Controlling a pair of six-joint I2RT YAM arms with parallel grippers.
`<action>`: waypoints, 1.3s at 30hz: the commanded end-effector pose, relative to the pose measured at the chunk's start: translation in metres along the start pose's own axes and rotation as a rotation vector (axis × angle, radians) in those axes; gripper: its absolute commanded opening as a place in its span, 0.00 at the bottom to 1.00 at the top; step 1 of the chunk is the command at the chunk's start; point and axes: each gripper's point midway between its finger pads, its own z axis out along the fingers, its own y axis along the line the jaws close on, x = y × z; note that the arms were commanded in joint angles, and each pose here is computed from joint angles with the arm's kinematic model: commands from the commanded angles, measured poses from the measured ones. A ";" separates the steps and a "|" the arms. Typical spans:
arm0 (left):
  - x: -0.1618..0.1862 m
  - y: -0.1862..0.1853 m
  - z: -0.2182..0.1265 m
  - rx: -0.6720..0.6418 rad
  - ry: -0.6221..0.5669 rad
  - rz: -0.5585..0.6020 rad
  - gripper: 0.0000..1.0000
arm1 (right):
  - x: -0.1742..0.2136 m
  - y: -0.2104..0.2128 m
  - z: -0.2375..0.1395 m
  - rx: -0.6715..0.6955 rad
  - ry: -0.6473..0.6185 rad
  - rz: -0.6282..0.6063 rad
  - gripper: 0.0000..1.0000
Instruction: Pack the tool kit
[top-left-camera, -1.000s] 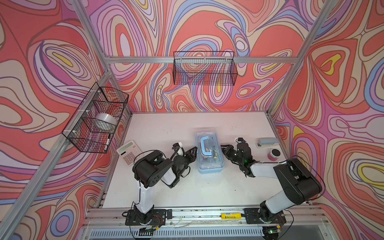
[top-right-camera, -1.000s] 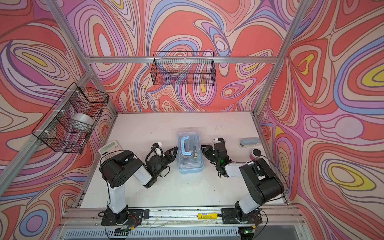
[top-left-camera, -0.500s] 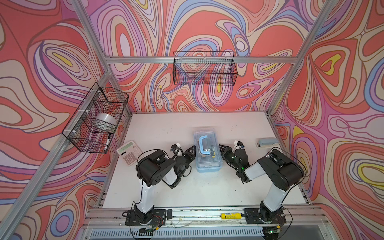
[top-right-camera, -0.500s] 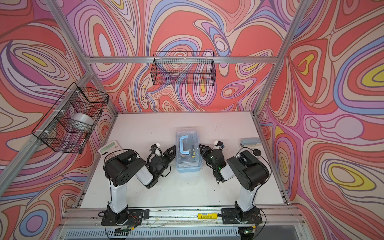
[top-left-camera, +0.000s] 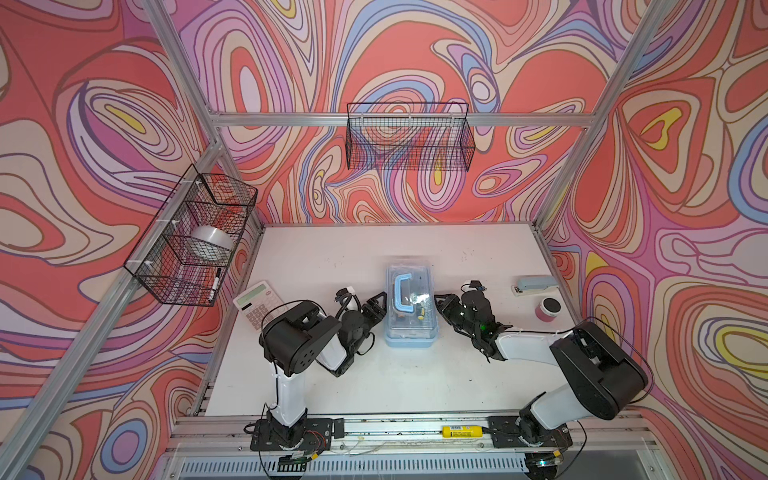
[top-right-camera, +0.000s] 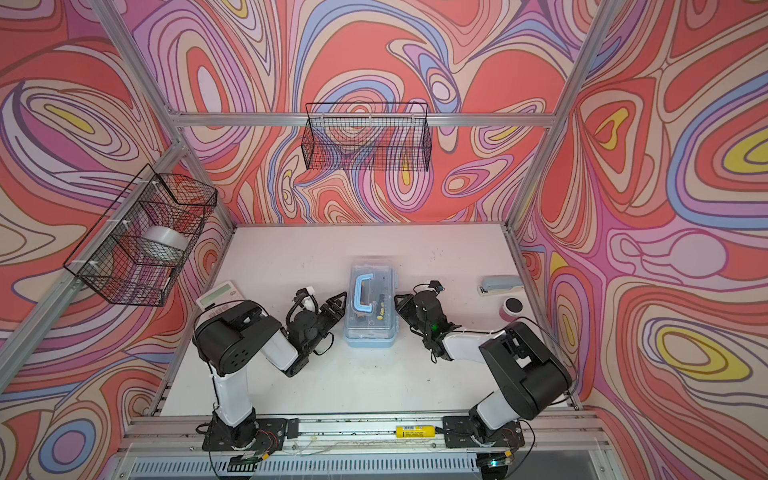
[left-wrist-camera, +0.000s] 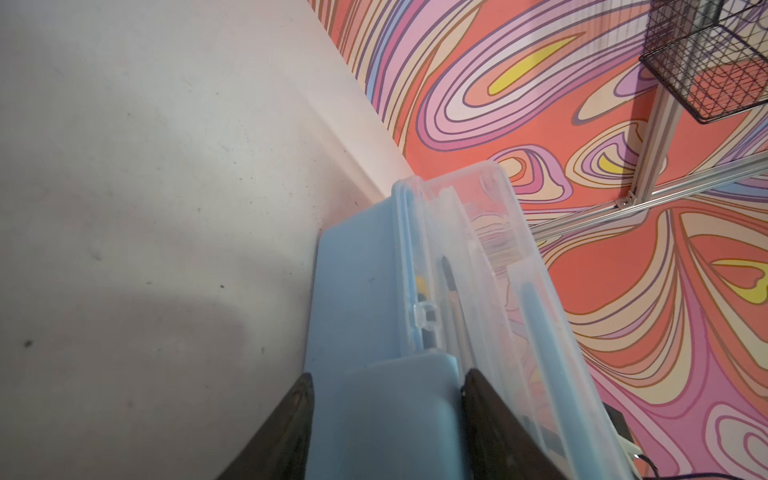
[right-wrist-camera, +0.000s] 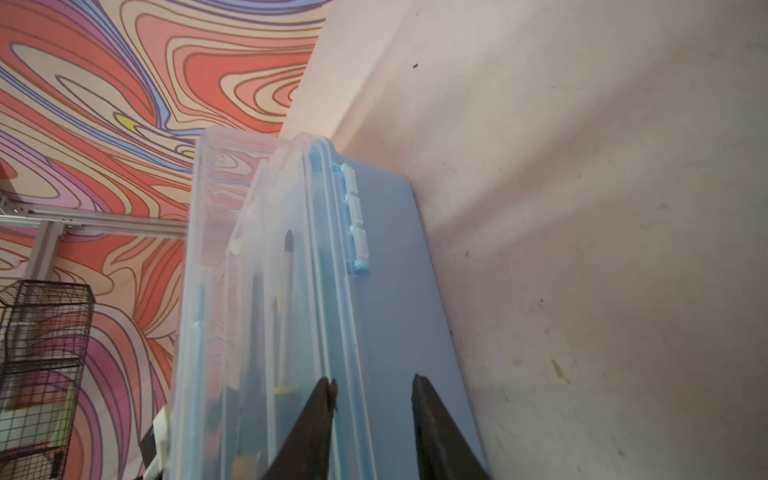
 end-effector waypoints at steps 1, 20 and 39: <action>0.030 0.001 -0.001 0.000 0.190 0.030 0.80 | 0.048 -0.031 -0.008 0.144 0.226 -0.097 0.35; -0.079 -0.049 -0.017 -0.195 0.019 0.313 1.00 | -0.095 -0.005 -0.046 0.266 -0.048 -0.373 0.98; -0.175 -0.043 -0.107 -0.612 -0.325 0.938 1.00 | -0.150 -0.004 -0.071 0.356 -0.399 -0.651 0.98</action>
